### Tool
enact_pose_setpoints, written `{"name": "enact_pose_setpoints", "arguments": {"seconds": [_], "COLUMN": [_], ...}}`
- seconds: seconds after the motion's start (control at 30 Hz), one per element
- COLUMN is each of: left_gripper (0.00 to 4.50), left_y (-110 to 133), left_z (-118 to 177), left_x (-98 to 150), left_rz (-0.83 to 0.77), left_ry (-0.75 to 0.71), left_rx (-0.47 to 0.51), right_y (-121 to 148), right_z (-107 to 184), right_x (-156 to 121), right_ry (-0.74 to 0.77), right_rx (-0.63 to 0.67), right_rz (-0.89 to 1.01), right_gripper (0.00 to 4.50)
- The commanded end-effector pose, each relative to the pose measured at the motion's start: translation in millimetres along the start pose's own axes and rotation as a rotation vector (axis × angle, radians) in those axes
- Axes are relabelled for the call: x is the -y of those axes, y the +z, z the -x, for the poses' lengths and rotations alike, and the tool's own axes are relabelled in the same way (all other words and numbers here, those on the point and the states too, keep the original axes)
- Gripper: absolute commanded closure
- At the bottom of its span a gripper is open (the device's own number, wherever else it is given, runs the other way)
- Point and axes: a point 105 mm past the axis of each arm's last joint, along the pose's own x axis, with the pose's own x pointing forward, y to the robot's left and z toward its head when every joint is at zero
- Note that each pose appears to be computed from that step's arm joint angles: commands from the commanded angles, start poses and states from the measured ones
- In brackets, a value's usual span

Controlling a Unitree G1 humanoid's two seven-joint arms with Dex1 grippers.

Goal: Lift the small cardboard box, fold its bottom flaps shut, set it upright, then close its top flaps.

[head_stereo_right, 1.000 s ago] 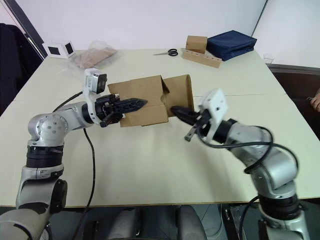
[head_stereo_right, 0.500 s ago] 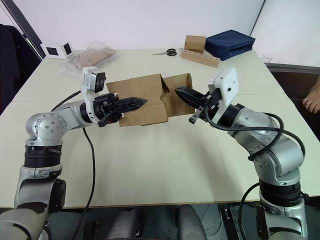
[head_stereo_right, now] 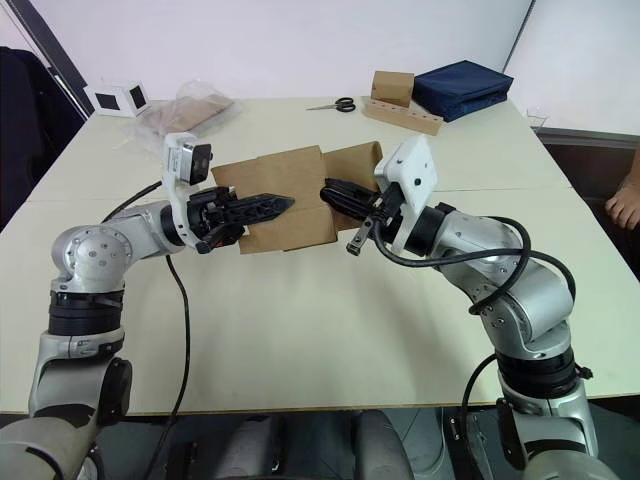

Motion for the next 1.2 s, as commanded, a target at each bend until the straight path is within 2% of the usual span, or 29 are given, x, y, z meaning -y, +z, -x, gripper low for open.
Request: {"name": "enact_pose_setpoints", "arguments": {"seconds": [0.03, 0.17, 0.3, 0.4, 0.5, 0.63, 0.73, 0.9, 1.2], "left_gripper": [4.41, 4.41, 4.41, 4.5, 4.5, 4.5, 4.5, 4.5, 4.5], "left_y": [12, 14, 15, 15, 15, 16, 15, 14, 11], "left_z": [1, 2, 3, 2, 1, 0, -1, -2, -1], "left_x": [13, 16, 23, 26, 28, 30, 31, 32, 26], "left_rz": [-0.048, -0.043, -0.024, -0.022, -0.017, -0.014, -0.011, -0.008, -0.002], "left_ry": [-0.033, -0.042, -0.075, -0.096, -0.108, -0.122, -0.129, -0.131, -0.115], "left_rx": [0.009, -0.002, -0.012, -0.024, -0.026, -0.026, -0.027, -0.029, -0.036], "right_y": [22, 30, 21, 14, 6, -15, -20, -12, 6], "right_z": [21, 48, 77, 89, 93, 84, 70, 55, 45], "right_x": [13, 37, 57, 68, 75, 68, 53, 33, 3], "right_ry": [-0.058, -0.129, -0.158, -0.158, -0.173, -0.147, -0.098, -0.019, 0.079], "right_rx": [0.041, 0.071, 0.074, 0.095, 0.102, 0.052, 0.078, 0.135, 0.173], "right_rz": [0.054, -0.038, -0.199, -0.315, -0.381, -0.426, -0.465, -0.514, -0.545], "right_gripper": [4.5, 4.5, 4.5, 3.7, 2.55, 0.83, 0.83, 0.83, 0.83]}}
